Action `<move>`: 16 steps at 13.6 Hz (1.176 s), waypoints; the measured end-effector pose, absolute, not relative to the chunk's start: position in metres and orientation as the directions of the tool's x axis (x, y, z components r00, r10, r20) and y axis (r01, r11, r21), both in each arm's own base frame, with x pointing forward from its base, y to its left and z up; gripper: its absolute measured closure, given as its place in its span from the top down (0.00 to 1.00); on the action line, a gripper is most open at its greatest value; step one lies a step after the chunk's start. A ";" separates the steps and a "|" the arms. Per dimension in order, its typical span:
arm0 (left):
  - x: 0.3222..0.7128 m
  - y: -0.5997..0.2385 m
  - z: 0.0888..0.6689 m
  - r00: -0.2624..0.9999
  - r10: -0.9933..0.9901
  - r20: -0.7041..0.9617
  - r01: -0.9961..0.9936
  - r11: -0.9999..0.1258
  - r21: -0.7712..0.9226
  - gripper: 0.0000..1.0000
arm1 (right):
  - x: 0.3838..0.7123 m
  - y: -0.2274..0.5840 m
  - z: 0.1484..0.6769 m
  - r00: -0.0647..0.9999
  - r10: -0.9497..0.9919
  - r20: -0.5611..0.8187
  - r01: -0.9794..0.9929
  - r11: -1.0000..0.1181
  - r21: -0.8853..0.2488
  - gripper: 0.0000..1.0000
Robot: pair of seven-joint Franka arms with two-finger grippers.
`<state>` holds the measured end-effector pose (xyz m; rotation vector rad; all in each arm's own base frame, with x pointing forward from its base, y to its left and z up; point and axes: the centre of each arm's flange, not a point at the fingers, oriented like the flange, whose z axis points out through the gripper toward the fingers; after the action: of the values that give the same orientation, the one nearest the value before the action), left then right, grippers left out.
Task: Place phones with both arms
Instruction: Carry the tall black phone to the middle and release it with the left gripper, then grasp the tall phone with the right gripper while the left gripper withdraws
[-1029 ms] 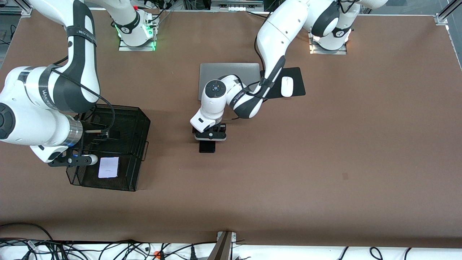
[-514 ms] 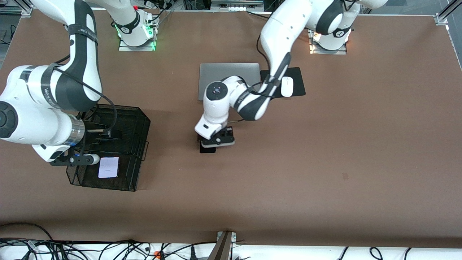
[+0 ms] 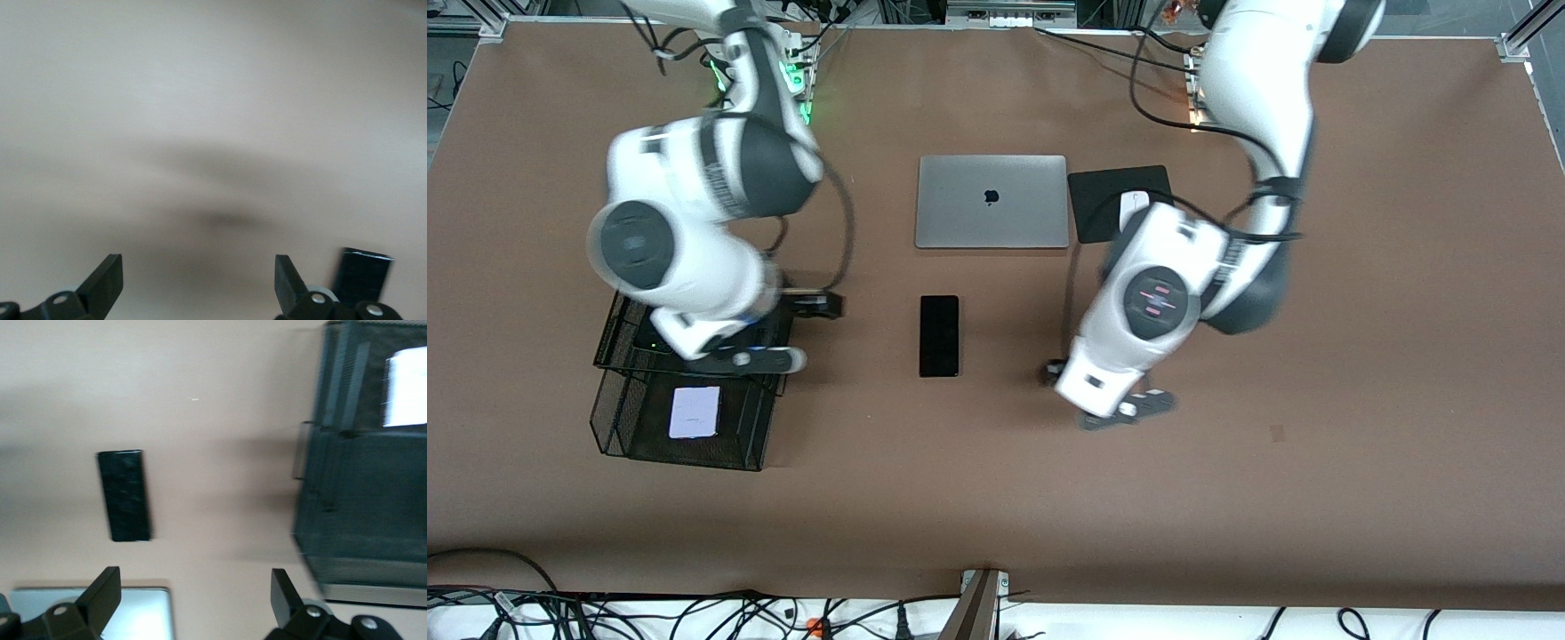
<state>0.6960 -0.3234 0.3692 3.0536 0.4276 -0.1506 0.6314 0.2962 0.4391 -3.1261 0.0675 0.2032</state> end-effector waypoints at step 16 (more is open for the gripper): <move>0.672 -0.001 0.501 0.977 0.002 -0.213 0.002 -1.000 0.003 1.00 | 0.564 0.411 0.193 0.997 0.047 -0.056 0.048 -0.999 0.004 1.00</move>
<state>0.6724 -0.0010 0.5011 3.1207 0.0031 -0.3360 0.5636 0.4112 0.1935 -3.1450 -0.0749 0.0879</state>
